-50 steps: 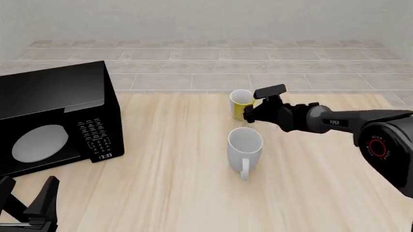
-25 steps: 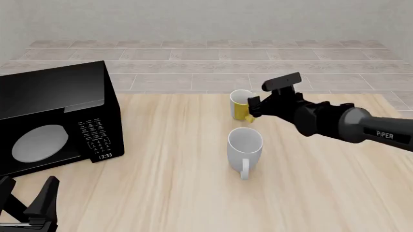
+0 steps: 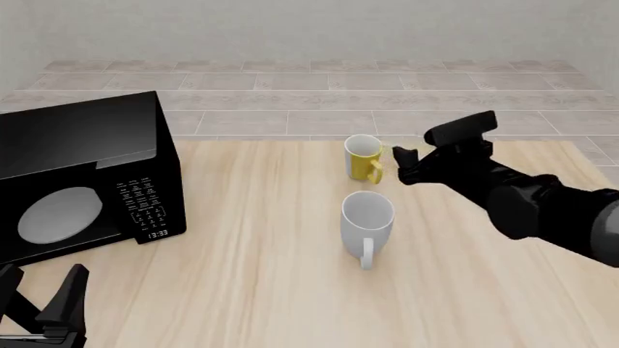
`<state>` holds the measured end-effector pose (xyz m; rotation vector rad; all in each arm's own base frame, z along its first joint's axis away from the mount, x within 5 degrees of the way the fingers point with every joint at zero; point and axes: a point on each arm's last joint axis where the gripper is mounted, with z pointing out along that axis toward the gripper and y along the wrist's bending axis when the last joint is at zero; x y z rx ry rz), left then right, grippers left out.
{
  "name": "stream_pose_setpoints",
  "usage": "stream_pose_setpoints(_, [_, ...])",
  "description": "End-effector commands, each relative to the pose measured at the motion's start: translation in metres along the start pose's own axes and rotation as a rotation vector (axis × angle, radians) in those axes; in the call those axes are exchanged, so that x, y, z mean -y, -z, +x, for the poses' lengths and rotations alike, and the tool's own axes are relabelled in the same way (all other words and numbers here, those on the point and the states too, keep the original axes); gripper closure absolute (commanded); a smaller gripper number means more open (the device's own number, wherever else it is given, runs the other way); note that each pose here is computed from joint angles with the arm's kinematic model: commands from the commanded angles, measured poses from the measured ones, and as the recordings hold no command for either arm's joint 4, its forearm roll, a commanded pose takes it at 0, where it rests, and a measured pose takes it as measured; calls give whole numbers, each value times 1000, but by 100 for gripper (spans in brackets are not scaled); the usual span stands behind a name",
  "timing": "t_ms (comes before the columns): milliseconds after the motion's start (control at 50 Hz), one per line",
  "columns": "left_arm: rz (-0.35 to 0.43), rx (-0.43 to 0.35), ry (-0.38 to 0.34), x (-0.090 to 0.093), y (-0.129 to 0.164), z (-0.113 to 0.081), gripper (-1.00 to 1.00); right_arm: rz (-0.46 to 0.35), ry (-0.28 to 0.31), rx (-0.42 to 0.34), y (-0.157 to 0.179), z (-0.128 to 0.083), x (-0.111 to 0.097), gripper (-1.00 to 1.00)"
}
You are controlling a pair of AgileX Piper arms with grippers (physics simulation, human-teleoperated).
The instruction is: Put the yellow and white mug to the front of the white mug.
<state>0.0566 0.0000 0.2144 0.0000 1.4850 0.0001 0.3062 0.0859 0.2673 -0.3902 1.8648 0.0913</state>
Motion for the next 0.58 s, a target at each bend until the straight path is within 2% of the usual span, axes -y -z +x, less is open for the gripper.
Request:
stream_pose_setpoints(20, [0, 0, 0, 0, 0, 0, -100, 10, 30, 24, 33, -4, 2, -100])
stream_pose_setpoints(240, [0, 0, 0, 0, 0, 0, -100, 11, 46, 67, 64, -12, 2, -100])
stream_pose_setpoints(580, [0, 0, 0, 0, 0, 0, -100, 13, 62, 127, 117, 0, -2, -100])
